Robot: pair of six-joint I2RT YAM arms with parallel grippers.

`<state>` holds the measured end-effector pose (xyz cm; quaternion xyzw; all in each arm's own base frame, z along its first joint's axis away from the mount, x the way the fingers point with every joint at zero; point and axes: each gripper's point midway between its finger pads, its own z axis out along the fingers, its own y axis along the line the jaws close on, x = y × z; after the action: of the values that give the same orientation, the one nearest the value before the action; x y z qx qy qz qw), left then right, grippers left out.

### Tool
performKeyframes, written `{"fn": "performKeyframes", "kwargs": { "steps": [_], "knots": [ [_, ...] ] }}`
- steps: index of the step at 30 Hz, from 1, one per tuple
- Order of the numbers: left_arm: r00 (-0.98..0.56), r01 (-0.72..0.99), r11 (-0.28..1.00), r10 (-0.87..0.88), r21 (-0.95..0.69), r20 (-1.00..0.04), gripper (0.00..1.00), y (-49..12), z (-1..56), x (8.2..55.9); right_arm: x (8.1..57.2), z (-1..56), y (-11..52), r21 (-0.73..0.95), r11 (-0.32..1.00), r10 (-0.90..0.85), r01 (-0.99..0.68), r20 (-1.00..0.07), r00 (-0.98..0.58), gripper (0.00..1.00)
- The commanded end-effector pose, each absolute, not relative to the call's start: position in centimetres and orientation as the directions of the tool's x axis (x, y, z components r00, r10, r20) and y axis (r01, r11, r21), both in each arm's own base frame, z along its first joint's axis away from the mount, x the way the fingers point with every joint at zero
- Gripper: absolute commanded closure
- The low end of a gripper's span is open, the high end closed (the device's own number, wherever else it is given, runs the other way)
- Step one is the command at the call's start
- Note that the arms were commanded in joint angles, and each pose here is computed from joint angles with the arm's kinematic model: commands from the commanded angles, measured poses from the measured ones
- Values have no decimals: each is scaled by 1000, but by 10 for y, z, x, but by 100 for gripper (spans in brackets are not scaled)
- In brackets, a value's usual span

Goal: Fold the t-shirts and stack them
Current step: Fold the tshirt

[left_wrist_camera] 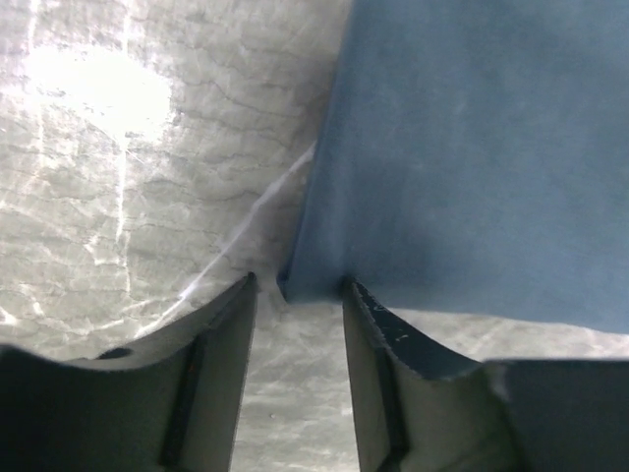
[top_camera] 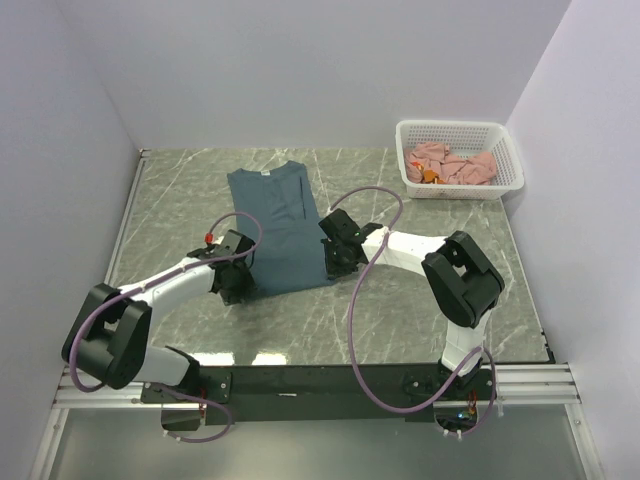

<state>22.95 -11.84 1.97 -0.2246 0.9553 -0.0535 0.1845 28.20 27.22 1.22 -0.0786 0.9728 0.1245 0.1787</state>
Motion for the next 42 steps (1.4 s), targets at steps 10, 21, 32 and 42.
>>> {"fn": "performKeyframes", "kwargs": {
  "steps": [10,21,32,42],
  "knots": [
    [-854,-419,902,-432,-107,-290,64,-119,-1,222,220,-31,226,71,975,-197,-209,-142,-970,100],
    [-916,-345,937,-349,-55,-198,99,-136,16,160,167,-10,203,135,966,-215,-220,-49,-975,100],
    [-955,-296,940,-298,-170,19,99,-162,77,22,52,40,136,145,953,-272,-265,30,-962,100],
    [-928,-264,903,-334,-339,-167,99,-184,145,99,122,125,146,111,958,-237,-263,-205,-950,100]
  ]
}}
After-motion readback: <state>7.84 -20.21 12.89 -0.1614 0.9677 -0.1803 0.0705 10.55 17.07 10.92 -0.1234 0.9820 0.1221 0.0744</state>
